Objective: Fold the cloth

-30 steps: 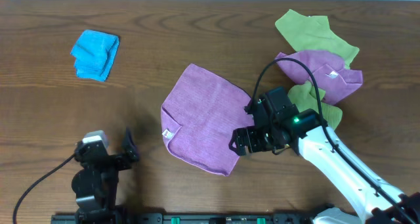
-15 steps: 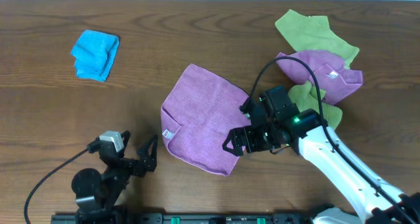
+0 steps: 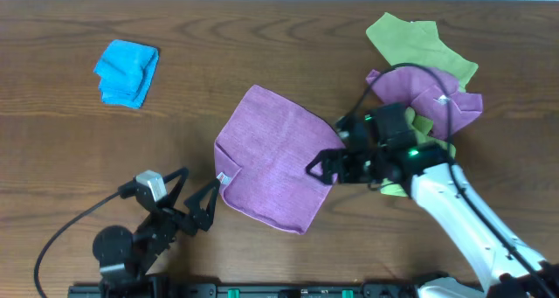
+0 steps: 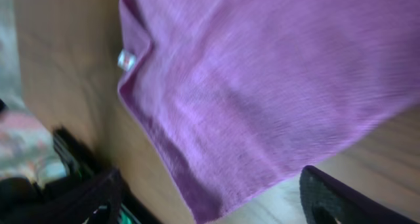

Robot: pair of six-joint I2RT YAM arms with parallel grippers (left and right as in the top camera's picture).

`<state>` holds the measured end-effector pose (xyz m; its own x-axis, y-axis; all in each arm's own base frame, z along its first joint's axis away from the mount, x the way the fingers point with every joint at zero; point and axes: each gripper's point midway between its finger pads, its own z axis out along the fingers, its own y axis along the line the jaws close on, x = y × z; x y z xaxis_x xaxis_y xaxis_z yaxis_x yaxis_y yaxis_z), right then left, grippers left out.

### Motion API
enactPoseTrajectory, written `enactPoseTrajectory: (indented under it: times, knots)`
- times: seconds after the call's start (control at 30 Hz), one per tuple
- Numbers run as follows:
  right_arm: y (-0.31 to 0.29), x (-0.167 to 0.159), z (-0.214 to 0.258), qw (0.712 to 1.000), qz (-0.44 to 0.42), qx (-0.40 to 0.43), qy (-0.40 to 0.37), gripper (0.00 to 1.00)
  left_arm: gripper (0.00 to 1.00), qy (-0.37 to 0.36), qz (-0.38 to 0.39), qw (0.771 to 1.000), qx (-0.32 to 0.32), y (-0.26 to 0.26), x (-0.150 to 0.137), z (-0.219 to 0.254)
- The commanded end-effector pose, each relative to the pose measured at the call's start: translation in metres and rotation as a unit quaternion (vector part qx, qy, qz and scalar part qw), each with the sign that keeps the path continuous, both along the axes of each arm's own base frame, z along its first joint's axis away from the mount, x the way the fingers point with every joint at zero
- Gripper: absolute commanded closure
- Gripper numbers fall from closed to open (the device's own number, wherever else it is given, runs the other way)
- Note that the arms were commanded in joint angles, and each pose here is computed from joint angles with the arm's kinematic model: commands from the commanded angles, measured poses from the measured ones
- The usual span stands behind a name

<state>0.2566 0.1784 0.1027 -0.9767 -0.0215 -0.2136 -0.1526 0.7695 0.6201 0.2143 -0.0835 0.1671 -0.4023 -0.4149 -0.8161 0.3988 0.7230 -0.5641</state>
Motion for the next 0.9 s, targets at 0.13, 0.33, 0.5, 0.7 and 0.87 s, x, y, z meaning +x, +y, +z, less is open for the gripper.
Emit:
enactPoseTrajectory:
  times: [0.13, 0.33, 0.5, 0.7, 0.87]
  knots:
    - [-0.039, 0.019, 0.013, 0.998, -0.057, 0.032, -0.002, 0.22, 0.04, 0.015, -0.011, 0.998, 0.056, 0.003, 0.018, 0.023]
    - [-0.054, 0.021, 0.014, 0.997, -0.069, 0.026, -0.001, 0.20, 0.04, 0.080, -0.053, 0.986, 0.134, -0.010, 0.042, 0.018]
    - [-0.063, 0.024, 0.013, 0.996, -0.085, 0.026, 0.000, 0.18, 0.04, 0.152, -0.080, 0.948, 0.268, -0.027, 0.054, -0.006]
    - [-0.078, 0.027, 0.024, 0.992, -0.105, 0.071, 0.000, 0.16, 0.04, 0.193, -0.076, 0.888, 0.411, -0.046, 0.064, -0.036]
    - [-0.093, 0.023, 0.026, 0.990, -0.114, 0.087, 0.002, 0.16, 0.06, 0.225, -0.109, 0.842, 0.477, -0.059, 0.048, -0.071]
